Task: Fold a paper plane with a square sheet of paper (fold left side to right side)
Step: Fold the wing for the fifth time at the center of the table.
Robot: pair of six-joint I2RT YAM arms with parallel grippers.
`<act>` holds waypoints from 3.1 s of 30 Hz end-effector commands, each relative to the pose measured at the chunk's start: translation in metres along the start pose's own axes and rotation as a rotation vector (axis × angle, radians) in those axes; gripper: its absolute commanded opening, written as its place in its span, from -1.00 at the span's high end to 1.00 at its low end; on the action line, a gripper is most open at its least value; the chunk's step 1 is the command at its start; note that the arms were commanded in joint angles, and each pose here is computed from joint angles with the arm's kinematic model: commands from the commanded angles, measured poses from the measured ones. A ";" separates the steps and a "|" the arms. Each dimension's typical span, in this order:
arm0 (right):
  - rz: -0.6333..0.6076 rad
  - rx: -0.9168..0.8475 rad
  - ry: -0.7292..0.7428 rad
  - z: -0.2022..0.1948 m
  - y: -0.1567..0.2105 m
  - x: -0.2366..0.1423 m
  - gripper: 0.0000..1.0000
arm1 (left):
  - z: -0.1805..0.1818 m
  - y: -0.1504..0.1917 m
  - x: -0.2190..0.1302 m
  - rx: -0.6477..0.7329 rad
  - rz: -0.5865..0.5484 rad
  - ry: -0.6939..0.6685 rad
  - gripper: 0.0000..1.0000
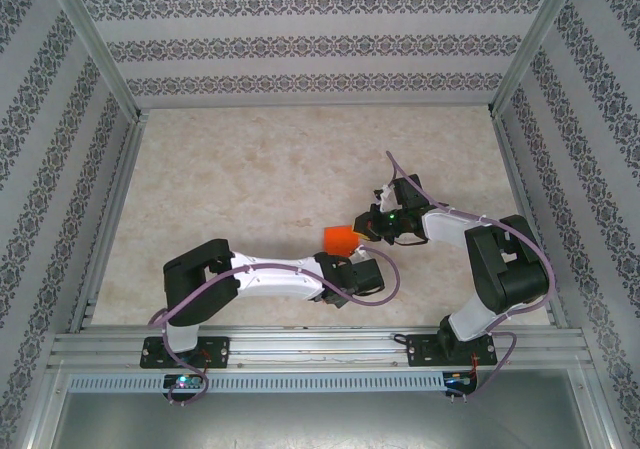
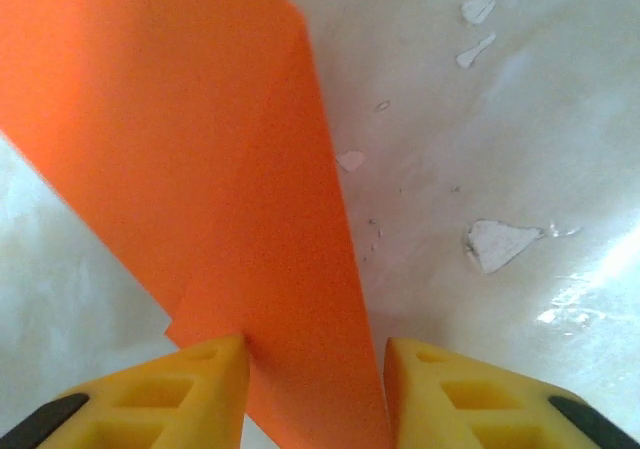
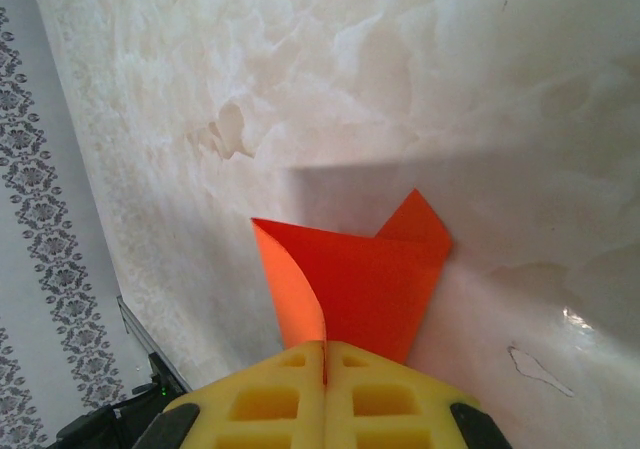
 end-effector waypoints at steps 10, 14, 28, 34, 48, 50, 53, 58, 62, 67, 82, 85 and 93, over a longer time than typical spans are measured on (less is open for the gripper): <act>-0.034 0.039 0.037 -0.007 -0.006 -0.002 0.95 | 0.001 0.007 -0.002 -0.004 0.021 -0.045 0.88; -0.060 0.045 0.052 -0.011 -0.006 -0.006 0.88 | -0.002 0.006 0.000 0.004 0.018 -0.024 0.93; -0.058 0.060 0.080 -0.018 -0.006 -0.002 0.90 | -0.015 -0.002 0.014 0.061 0.073 0.028 0.69; -0.057 0.058 0.084 -0.019 -0.005 -0.002 0.90 | -0.013 -0.003 0.011 0.056 0.065 0.019 0.78; -0.229 0.013 0.032 -0.012 -0.011 -0.048 0.31 | 0.013 -0.001 -0.005 -0.132 -0.033 0.198 1.00; -0.268 0.018 0.029 -0.016 -0.011 -0.059 0.24 | 0.018 0.000 -0.005 -0.176 -0.050 0.254 1.00; -0.316 0.013 0.027 -0.023 -0.009 -0.076 0.13 | 0.027 0.000 0.000 -0.280 -0.088 0.389 1.00; -0.337 -0.021 0.020 -0.031 -0.002 -0.086 0.06 | 0.042 0.005 0.011 -0.480 -0.166 0.589 1.00; -0.316 -0.040 -0.004 -0.035 0.003 -0.083 0.05 | 0.046 0.009 0.016 -0.579 -0.235 0.678 1.00; -0.274 -0.064 -0.036 -0.035 0.006 -0.075 0.05 | 0.050 0.015 0.019 -0.655 -0.290 0.739 1.00; -0.217 -0.185 -0.046 -0.021 0.031 -0.031 0.01 | 0.069 0.032 0.018 -0.805 -0.434 0.831 1.00; -0.244 -0.193 -0.046 -0.021 0.035 -0.029 -0.01 | 0.069 0.034 0.021 -0.827 -0.440 0.850 1.00; -0.250 -0.199 -0.047 -0.020 0.046 -0.017 -0.02 | 0.067 0.038 0.029 -0.872 -0.469 0.895 1.00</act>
Point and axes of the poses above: each hand's point on the last joint's axis, 136 mm out from that joint toward the fingers, its own x axis out along the fingers, its own z axis along the line the jaws close on, y = z × x, the point moved 9 cm from there along -x, back along the fingers, and after that the axes turned 9 degrees about x, right-handed, at the moved point
